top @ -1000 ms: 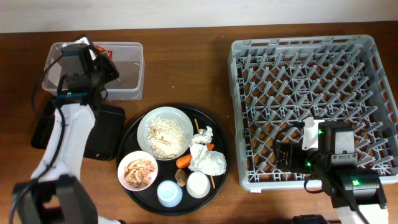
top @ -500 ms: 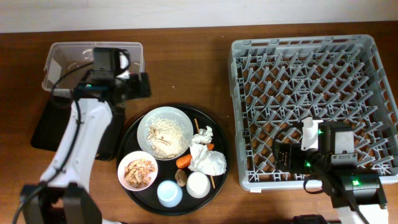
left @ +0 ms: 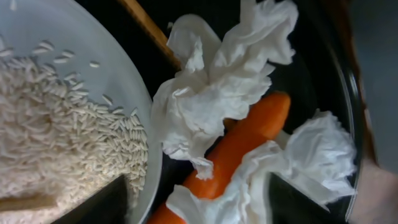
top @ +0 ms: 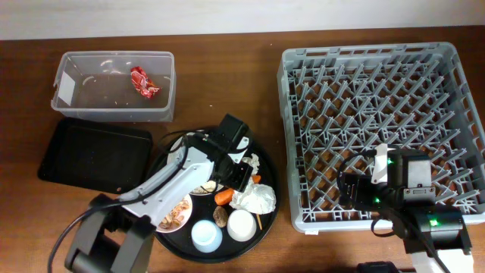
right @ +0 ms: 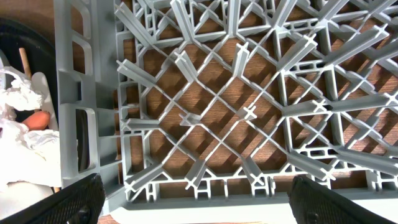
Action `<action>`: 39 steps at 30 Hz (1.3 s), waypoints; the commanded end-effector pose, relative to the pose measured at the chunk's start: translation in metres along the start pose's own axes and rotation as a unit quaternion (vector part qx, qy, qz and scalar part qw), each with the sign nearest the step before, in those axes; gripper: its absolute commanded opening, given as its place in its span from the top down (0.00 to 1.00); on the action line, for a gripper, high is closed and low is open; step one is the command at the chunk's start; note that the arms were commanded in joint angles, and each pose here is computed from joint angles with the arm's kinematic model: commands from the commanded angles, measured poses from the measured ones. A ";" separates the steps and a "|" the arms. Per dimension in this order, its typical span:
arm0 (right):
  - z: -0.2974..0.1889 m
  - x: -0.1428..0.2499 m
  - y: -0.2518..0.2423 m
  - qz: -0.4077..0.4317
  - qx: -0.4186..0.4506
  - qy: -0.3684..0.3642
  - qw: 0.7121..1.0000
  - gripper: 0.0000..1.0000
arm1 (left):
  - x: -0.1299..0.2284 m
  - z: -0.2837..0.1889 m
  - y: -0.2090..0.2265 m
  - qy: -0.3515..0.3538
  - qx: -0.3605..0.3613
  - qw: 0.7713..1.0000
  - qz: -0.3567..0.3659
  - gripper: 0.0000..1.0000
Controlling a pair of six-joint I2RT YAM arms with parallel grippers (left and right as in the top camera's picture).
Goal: Sort waste into correct bins and load items into the dishwasher rack
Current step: 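Grasp the white tissue with the left gripper and drop it in the clear bin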
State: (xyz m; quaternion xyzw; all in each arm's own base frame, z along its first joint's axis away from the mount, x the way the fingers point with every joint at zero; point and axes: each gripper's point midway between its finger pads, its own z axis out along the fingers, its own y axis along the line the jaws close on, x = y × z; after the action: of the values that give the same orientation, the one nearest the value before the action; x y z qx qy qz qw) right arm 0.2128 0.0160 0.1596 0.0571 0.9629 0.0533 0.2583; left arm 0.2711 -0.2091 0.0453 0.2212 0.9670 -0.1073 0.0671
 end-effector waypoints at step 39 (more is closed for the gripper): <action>-0.006 -0.006 -0.001 0.003 0.006 -0.012 1.000 0.02 | -0.057 0.001 -0.024 -0.017 -0.026 0.999 0.037 0.01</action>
State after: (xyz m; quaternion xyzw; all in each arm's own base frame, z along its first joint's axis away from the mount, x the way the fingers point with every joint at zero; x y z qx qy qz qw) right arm 0.2134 0.0142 0.1612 0.0586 0.9624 0.0484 0.2606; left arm 0.3239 -0.2445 0.0907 0.2275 0.9593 -0.1160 0.1209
